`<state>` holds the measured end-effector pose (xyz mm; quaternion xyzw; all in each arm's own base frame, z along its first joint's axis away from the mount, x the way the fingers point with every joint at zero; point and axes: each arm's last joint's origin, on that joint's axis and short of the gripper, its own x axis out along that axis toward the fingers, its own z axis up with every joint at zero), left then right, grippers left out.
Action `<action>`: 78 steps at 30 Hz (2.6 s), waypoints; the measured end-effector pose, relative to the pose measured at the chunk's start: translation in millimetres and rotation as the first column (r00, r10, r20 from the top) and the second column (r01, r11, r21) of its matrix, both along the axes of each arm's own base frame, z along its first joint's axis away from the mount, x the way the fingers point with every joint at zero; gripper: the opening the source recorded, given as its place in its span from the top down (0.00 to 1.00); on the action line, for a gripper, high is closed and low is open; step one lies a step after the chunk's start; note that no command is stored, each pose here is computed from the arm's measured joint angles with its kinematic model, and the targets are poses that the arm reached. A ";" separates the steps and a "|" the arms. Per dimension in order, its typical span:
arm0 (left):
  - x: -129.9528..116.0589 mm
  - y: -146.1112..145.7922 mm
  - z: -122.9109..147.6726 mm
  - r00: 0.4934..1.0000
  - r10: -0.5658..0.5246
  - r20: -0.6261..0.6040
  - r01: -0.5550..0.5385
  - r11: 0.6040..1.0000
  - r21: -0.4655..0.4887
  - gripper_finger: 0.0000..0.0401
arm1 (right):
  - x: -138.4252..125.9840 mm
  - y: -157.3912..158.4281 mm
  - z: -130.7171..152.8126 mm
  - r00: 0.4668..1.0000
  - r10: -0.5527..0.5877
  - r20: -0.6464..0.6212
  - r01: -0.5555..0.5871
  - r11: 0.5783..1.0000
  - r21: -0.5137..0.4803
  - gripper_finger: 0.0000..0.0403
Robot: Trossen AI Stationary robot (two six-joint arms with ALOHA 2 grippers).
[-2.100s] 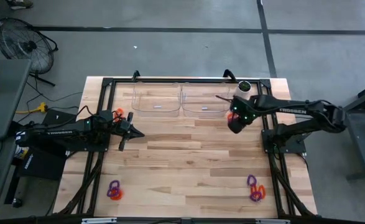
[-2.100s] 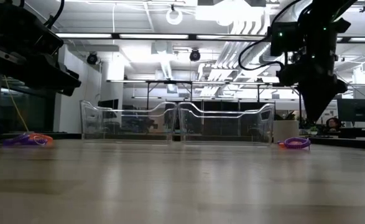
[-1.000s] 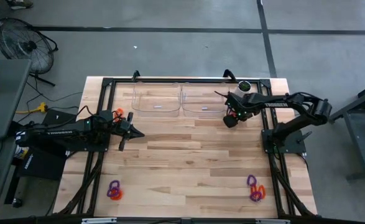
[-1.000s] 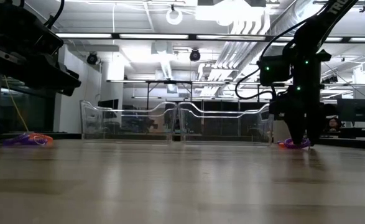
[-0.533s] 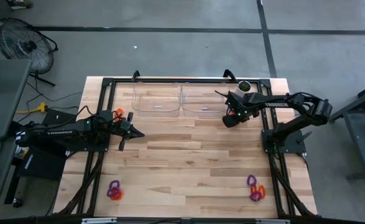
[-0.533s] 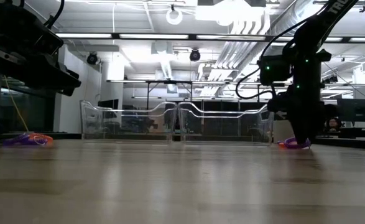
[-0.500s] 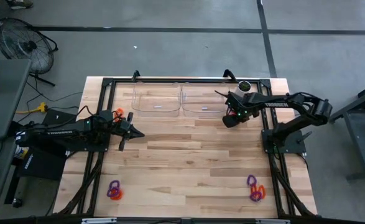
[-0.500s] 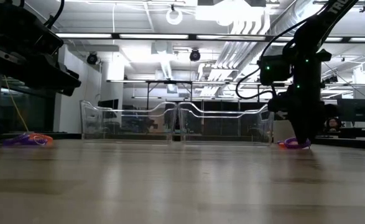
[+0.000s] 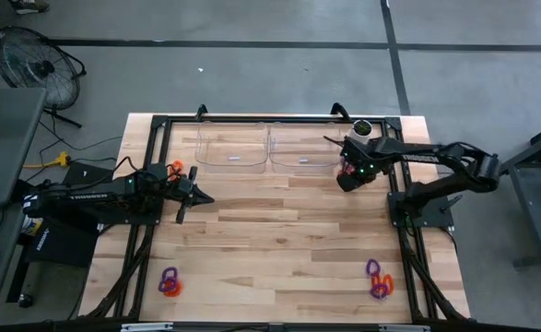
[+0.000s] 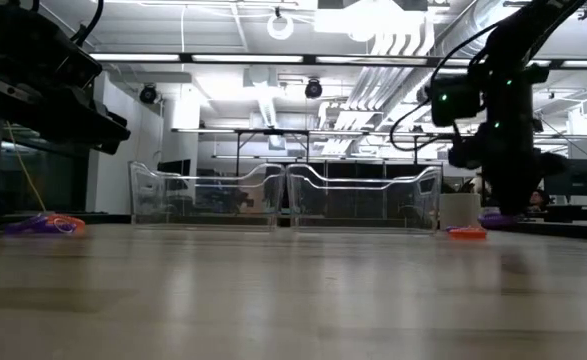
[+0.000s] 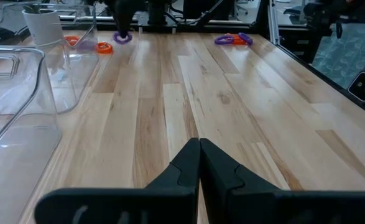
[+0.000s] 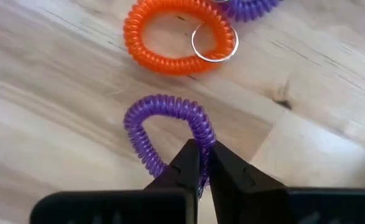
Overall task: Sort spring keychains
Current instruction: Put the violet spring keychain into the right transparent bin, then put the orange spring keychain into the left transparent bin
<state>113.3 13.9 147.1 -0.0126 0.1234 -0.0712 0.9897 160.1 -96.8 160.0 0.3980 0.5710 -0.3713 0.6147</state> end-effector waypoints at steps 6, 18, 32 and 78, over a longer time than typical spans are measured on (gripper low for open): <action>0.0 0.0 -0.1 1.000 0.000 0.000 0.000 1.000 0.000 1.00 | -12.6 15.2 29.5 0.988 0.008 0.154 -0.009 1.000 0.001 0.98; 0.0 0.0 0.0 1.000 0.000 0.000 0.000 1.000 0.000 1.00 | -7.7 20.3 85.5 0.927 0.139 0.349 -0.085 0.982 -0.166 0.99; 0.0 0.0 0.0 1.000 0.000 0.000 0.000 1.000 0.000 1.00 | 62.9 -42.5 116.1 0.914 0.384 0.131 -0.331 0.892 -0.309 0.98; 0.0 0.0 0.0 1.000 0.000 0.000 0.000 1.000 0.000 1.00 | 16.8 10.9 56.2 0.946 0.300 0.125 -0.283 0.949 -0.140 0.52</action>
